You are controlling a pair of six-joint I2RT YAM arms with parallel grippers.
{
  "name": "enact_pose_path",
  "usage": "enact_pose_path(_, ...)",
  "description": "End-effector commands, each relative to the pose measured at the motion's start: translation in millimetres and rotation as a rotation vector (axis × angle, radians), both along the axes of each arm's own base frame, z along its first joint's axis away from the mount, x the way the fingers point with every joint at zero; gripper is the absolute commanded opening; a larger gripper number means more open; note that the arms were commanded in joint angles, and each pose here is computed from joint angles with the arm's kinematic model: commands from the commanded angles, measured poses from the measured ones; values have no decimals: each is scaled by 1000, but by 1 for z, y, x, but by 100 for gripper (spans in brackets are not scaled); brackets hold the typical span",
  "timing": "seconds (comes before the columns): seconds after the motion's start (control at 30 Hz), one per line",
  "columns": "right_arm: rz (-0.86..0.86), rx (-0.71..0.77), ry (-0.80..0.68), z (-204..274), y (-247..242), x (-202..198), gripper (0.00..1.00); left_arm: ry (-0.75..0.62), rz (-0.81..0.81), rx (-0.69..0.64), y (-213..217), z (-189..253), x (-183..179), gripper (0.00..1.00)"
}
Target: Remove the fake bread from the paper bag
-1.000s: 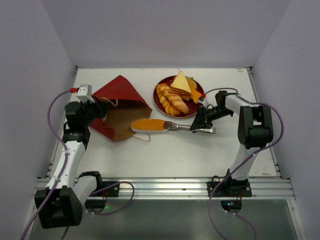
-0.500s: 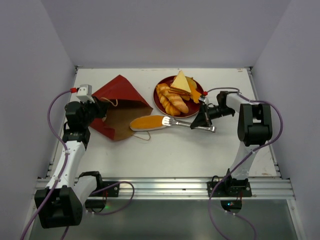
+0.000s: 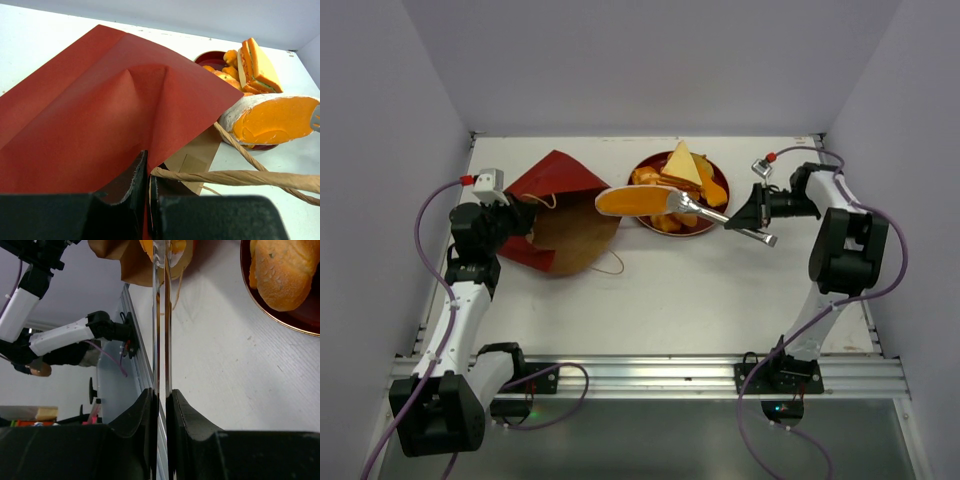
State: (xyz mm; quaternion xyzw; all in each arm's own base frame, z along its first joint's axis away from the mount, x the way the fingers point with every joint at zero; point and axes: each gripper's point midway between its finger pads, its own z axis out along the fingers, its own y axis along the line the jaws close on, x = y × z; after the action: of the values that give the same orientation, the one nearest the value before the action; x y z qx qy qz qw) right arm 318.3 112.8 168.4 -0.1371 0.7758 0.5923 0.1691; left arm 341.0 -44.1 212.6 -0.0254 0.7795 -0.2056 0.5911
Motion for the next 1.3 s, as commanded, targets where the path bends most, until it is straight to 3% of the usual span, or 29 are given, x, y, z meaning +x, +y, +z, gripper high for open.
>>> enact_pose_path(0.0,-23,108,40,65,9,-34,0,-27,-5,14,1,4,1,9)
enact_pose_path(0.4,-49,-1,-27,62,-11,-59,0,-27,13,18,4,4,1,9)
enact_pose_path(1.17,-213,-29,101,23,-75,-34,0,-30,3,15,2,5,1,9)
enact_pose_path(1.27,-216,-27,107,20,-80,-26,5,-30,3,15,2,4,0,9)
